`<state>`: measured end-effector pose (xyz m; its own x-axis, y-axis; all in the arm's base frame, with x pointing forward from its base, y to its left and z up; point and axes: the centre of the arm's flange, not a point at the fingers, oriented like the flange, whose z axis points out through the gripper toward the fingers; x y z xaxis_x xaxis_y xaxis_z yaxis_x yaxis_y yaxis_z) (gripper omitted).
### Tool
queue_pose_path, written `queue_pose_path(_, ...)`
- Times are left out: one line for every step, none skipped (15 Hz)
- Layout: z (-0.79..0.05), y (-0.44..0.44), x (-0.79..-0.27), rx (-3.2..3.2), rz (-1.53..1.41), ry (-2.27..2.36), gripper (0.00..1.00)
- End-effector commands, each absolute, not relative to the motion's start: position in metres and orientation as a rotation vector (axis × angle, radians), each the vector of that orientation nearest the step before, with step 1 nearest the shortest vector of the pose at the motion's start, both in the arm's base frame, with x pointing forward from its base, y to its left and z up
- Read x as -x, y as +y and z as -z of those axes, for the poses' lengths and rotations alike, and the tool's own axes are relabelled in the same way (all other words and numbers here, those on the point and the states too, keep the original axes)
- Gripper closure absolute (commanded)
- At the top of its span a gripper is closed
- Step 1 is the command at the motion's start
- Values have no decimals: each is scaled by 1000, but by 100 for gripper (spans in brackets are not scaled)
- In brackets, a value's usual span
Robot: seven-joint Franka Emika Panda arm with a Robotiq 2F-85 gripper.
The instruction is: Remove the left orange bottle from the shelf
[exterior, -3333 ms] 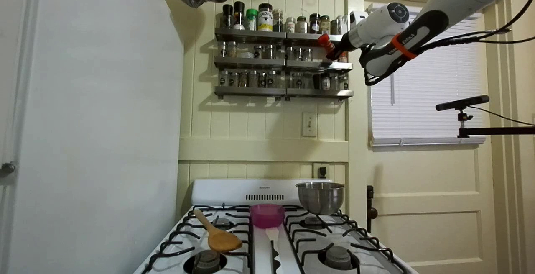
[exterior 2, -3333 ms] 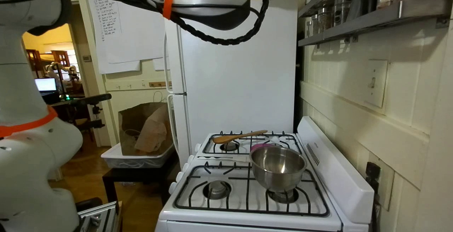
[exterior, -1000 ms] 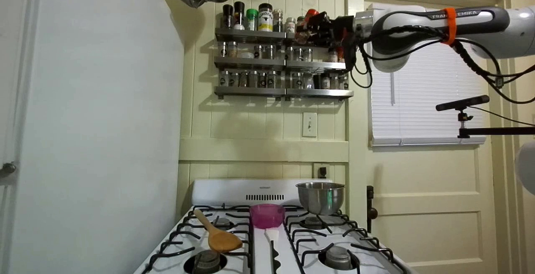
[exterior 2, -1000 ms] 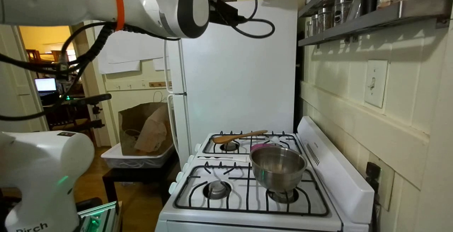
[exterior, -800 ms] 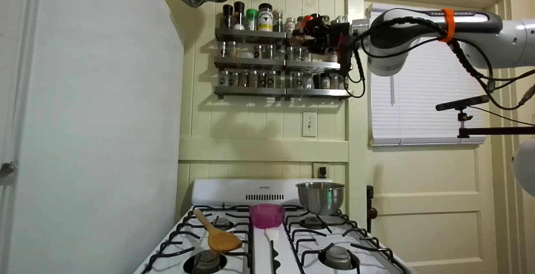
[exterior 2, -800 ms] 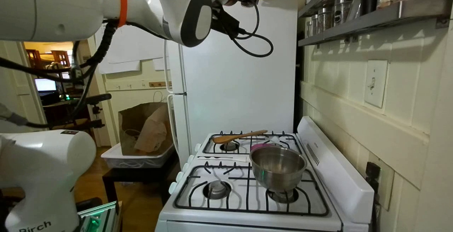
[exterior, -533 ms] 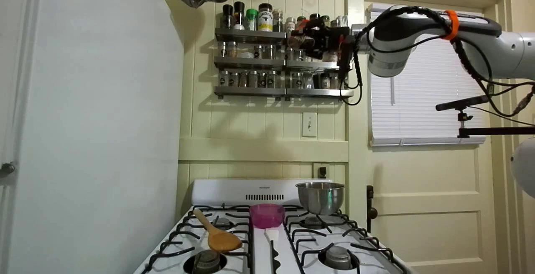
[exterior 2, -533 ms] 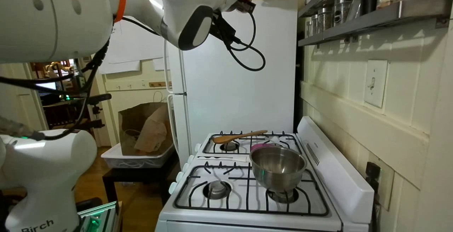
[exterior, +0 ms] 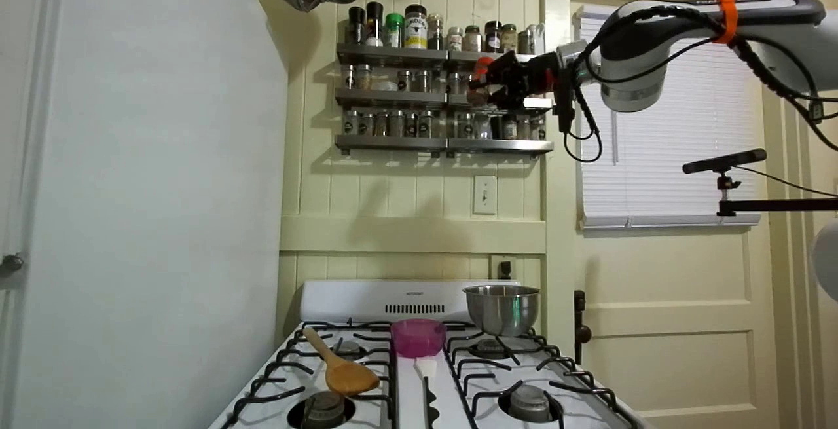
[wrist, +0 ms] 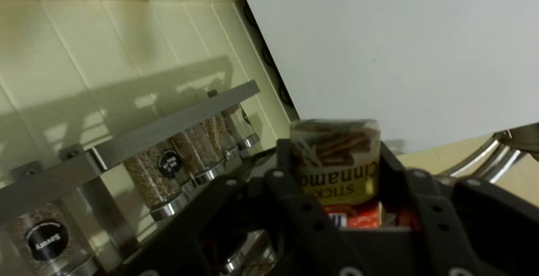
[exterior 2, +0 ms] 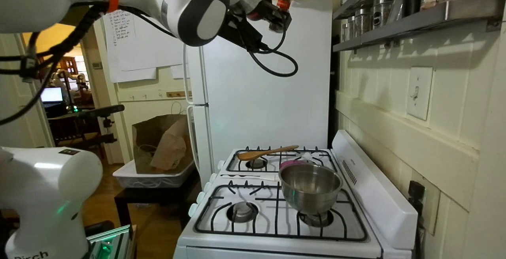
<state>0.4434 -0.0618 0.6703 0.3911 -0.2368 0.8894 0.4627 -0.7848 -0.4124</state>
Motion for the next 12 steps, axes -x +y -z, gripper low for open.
queue_pose_path(-671, -62, -441, 2066, 1427, -193, 52)
queue_pose_path(-671, -61, -440, 2093, 1425, -193, 52)
queue_pose_path(-671, -59, -440, 2108, 1427, -192, 52)
queue_pose_path(-670, -58, -441, 2117, 1426, -194, 52)
queue_pose_path(-669, -57, -442, 2122, 1424, -195, 52)
queue_pose_path(-659, -50, -446, 2122, 1400, -191, 77)
queue_pose_path(-649, -46, -449, 2118, 1362, -173, 77)
queue_pose_path(-637, -40, -453, 2115, 1334, -179, 77)
queue_pose_path(-624, -32, -455, 2105, 1286, -176, 77)
queue_pose_path(-608, -23, -456, 2097, 1233, -176, 77)
queue_pose_path(-596, -14, -456, 2103, 1191, -180, 77)
queue_pose_path(-579, -1, -454, 2094, 1126, -193, 77)
